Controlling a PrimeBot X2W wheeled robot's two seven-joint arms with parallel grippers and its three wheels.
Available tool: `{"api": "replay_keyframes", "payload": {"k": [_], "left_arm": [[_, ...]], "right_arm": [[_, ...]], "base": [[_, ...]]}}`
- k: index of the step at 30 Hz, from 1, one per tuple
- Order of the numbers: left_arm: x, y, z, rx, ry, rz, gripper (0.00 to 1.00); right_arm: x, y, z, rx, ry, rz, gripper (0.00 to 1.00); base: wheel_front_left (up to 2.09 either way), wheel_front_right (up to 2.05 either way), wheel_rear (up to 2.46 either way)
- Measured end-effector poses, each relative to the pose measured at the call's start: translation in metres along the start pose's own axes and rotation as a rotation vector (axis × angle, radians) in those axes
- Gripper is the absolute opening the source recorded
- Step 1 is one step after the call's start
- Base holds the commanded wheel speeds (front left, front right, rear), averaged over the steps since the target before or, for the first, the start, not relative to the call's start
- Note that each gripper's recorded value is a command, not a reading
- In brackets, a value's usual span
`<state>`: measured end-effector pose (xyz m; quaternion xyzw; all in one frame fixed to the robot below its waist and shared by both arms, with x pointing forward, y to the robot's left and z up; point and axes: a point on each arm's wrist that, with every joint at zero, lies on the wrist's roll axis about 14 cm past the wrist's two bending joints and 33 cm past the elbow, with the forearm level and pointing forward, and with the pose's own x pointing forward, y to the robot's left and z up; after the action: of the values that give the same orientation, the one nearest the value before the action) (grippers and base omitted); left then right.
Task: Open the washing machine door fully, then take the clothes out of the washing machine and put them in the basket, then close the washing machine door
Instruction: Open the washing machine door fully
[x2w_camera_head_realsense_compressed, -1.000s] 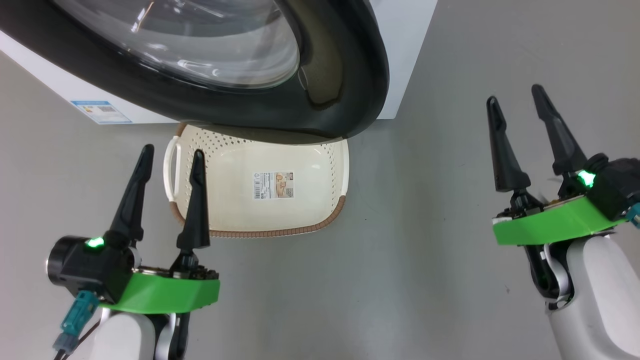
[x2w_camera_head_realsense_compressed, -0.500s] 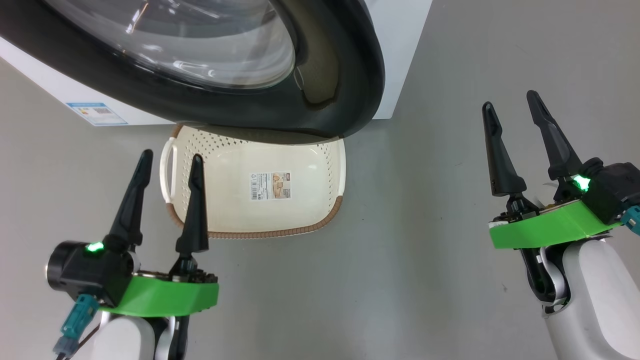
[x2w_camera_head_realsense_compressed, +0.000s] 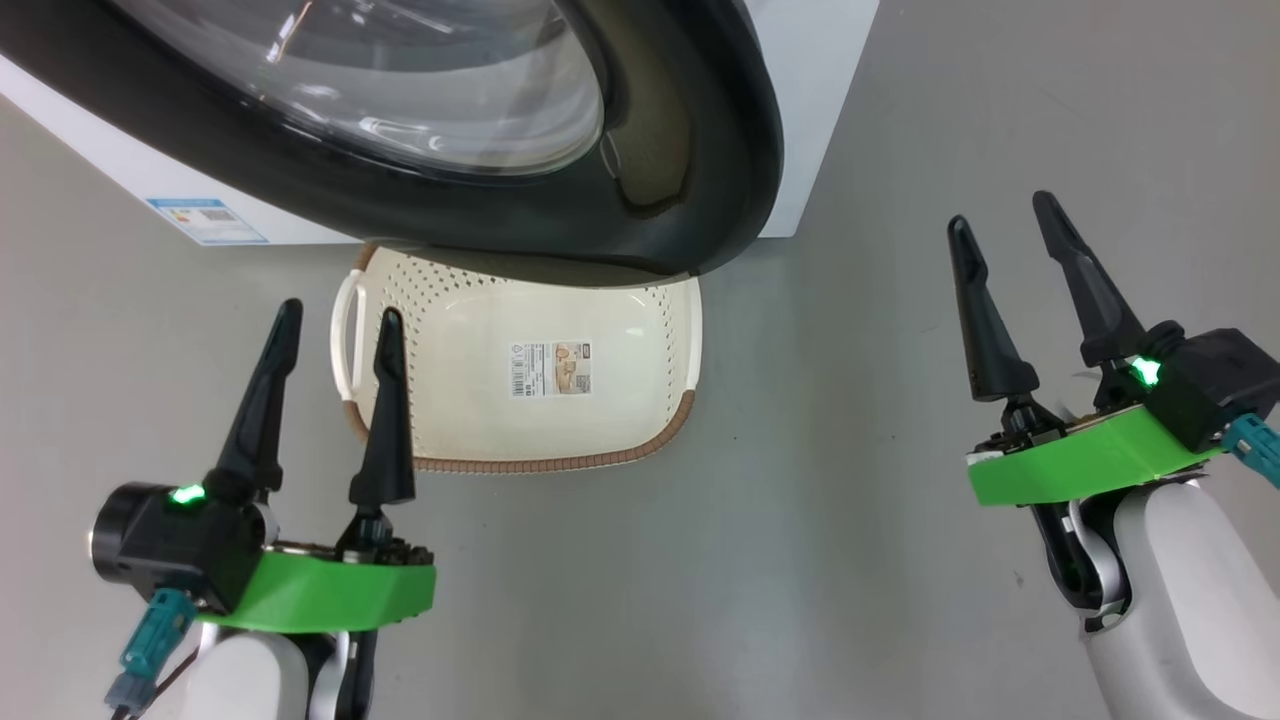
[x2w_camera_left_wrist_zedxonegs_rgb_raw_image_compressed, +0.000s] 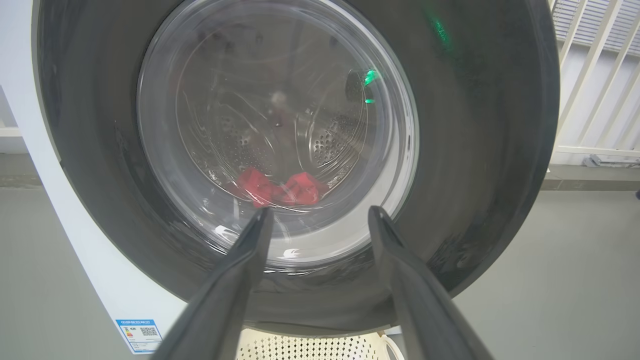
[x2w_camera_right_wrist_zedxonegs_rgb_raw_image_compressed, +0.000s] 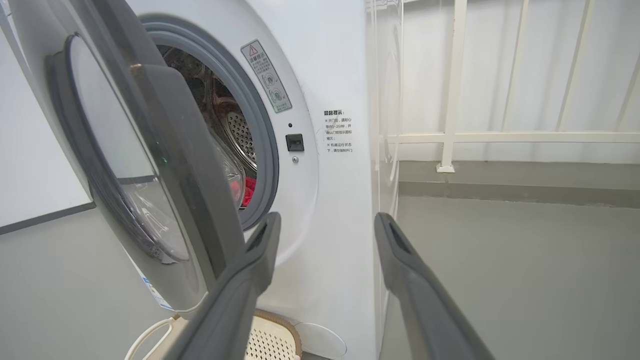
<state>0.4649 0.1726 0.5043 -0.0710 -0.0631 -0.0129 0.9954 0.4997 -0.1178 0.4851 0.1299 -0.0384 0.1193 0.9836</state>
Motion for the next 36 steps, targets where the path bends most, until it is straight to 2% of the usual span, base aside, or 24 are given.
{"api": "replay_keyframes", "payload": {"k": [1,2,5,8,11,16,17,19,22,23,27,36], "left_arm": [[0.000,0.001,0.000,0.001,0.000,0.001,1.00],[0.000,0.001,0.000,0.001,0.001,0.003,1.00],[-0.001,0.002,-0.001,0.003,0.003,0.006,1.00],[-0.001,0.003,-0.001,0.003,0.004,0.007,1.00],[-0.001,0.003,-0.001,0.003,0.004,0.008,1.00],[-0.001,0.004,-0.003,0.005,0.009,0.010,1.00],[-0.001,0.004,-0.003,0.005,0.009,0.010,1.00],[-0.002,0.004,-0.004,0.006,0.012,0.011,1.00],[-0.003,0.005,-0.005,0.009,0.017,0.012,1.00],[-0.004,0.007,-0.006,0.011,0.021,0.015,1.00],[-0.006,0.010,-0.007,0.016,0.026,0.023,1.00],[-0.011,0.014,-0.013,0.023,0.052,0.037,1.00]], "right_arm": [[0.000,0.001,-0.002,-0.001,0.007,0.004,0.02],[0.000,0.002,-0.005,-0.001,0.015,0.007,0.00],[0.001,0.003,-0.012,0.041,0.032,0.003,0.00],[0.005,0.002,-0.023,0.280,0.045,-0.059,0.00],[0.017,0.013,-0.028,0.493,0.054,-0.066,0.00],[0.050,0.038,-0.011,0.852,0.065,-0.011,0.00],[0.050,0.038,-0.011,0.852,0.065,-0.011,0.00],[0.062,0.044,-0.002,0.962,0.087,0.022,0.00],[0.075,0.055,0.004,1.106,0.168,0.090,0.00],[0.081,0.068,0.005,1.191,0.243,0.152,0.00],[0.089,0.091,0.006,1.286,0.382,0.267,0.00],[0.108,0.107,0.011,1.390,0.567,0.384,0.00]], "base": [[0.00,0.00,0.00],[0.00,0.00,0.00],[0.00,0.00,0.00],[0.00,0.00,0.00],[0.00,0.00,0.00],[0.00,0.00,0.00],[0.00,0.00,0.00],[0.00,0.00,0.00],[0.00,0.00,0.00],[0.00,0.00,0.00],[0.00,0.00,0.00],[0.00,0.00,0.00]]}}
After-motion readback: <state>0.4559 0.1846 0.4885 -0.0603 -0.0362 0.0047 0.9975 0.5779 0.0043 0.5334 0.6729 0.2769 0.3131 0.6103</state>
